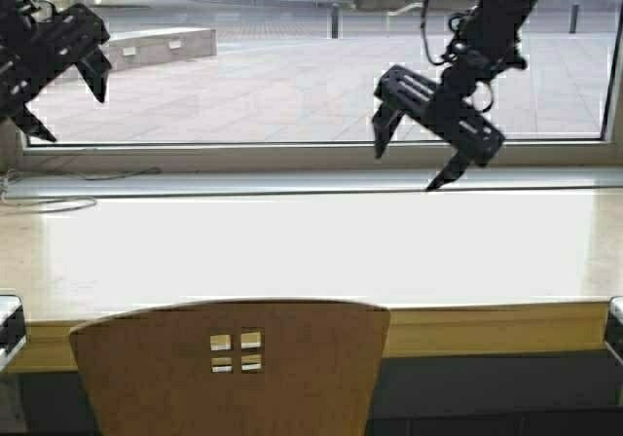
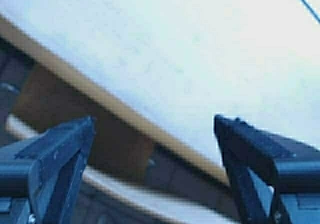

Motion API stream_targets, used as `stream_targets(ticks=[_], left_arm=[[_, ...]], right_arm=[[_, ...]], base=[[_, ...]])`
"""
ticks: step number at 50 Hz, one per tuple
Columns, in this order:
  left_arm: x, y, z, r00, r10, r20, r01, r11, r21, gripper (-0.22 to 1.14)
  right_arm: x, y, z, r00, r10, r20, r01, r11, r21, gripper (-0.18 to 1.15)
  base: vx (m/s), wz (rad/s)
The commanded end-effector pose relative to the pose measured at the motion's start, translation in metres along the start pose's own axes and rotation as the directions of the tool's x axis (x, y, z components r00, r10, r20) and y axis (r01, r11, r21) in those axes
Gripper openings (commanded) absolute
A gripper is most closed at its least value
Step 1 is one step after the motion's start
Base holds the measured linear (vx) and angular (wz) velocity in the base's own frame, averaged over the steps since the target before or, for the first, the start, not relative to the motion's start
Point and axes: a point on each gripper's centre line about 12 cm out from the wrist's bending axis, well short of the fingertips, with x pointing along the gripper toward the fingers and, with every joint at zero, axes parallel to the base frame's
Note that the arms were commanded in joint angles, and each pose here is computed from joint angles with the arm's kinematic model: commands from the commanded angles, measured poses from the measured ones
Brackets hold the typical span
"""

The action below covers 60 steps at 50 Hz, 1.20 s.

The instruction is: Push the chairs under the table

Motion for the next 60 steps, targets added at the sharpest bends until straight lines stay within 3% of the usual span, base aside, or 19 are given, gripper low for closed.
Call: stream_targets(ticks=[1, 9, 17, 28, 46, 60], left_arm=[[-0.044, -0.002, 0.000, 0.999, -0.053, -0.003, 0.052, 0.978, 0.203, 1.00], [-0.091, -0.014, 0.000, 0.992, -0.121, -0.033, 0.125, 0.930, 0.346, 1.00], [-0.119, -0.015, 0.001, 0.987, -0.160, -0.012, 0.147, 0.872, 0.467, 0.99], [-0.119, -0.012, 0.000, 0.985, -0.169, 0.023, 0.137, 0.862, 0.487, 0.99], [-0.115, -0.008, -0.003, 0.986, -0.162, 0.026, 0.130, 0.865, 0.484, 0.99], [-0.116, -0.014, 0.006, 0.976, -0.199, 0.090, 0.133, 0.870, 0.474, 0.99]], right_arm=[[-0.057, -0.002, 0.012, 0.994, 0.051, 0.096, -0.033, 0.983, -0.180, 1.03], [-0.102, -0.010, 0.011, 0.982, 0.091, 0.166, -0.028, 0.937, -0.349, 1.03], [-0.126, -0.004, 0.019, 0.960, 0.146, 0.240, -0.041, 0.918, -0.395, 1.03], [-0.143, 0.002, 0.024, 0.946, 0.181, 0.270, -0.029, 0.874, -0.485, 1.03], [-0.145, -0.001, 0.020, 0.948, 0.177, 0.266, -0.028, 0.875, -0.483, 1.03], [-0.144, -0.001, 0.021, 0.947, 0.178, 0.267, -0.027, 0.874, -0.485, 1.03]], base=[[-0.02, 0.08], [-0.02, 0.17], [-0.02, 0.28], [-0.02, 0.45], [-0.08, 0.49], [-0.23, 0.42]])
